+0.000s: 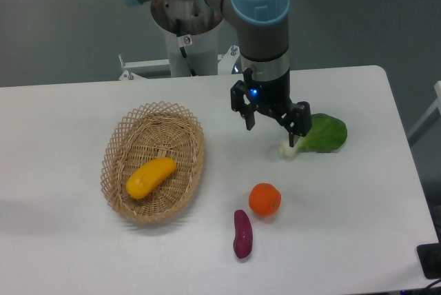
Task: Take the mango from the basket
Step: 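Move the open gripper toward the wicker basket, then lower the gripper into the basket over the yellow mango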
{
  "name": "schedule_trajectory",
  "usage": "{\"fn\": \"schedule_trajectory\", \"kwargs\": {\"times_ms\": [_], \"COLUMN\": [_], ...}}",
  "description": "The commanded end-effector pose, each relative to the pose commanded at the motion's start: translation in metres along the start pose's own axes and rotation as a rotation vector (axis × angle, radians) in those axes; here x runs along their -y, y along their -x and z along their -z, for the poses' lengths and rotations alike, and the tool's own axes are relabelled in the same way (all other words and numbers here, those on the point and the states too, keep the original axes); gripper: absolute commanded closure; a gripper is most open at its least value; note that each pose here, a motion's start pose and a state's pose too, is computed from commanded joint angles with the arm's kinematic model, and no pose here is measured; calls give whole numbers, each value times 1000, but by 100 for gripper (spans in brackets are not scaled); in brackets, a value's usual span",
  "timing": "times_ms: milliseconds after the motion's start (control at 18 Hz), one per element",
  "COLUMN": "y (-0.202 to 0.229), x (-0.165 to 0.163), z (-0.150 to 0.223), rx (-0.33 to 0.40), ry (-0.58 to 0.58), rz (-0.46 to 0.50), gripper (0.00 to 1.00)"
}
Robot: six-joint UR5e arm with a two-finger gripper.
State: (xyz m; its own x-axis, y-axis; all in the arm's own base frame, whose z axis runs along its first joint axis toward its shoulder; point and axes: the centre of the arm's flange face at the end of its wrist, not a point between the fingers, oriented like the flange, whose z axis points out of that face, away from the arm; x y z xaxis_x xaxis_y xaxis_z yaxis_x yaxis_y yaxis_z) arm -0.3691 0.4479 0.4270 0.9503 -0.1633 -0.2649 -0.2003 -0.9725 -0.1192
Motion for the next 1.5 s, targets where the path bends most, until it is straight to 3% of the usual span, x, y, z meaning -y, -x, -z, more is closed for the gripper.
{"fn": "schedule_trajectory", "kwargs": {"times_ms": [444,556,1111,1278,1500], "y": [-20,-24,-94,-111,-137], "x": [0,2,57,69,87], "z": [-4,1,-12,-18,-44], "rx": [-29,-25,-103,-115,-113], "ry": [-16,-23,-44,-40,-49], "rz": [13,63,149,212,224], "gripper": [0,0,0,0,0]}}
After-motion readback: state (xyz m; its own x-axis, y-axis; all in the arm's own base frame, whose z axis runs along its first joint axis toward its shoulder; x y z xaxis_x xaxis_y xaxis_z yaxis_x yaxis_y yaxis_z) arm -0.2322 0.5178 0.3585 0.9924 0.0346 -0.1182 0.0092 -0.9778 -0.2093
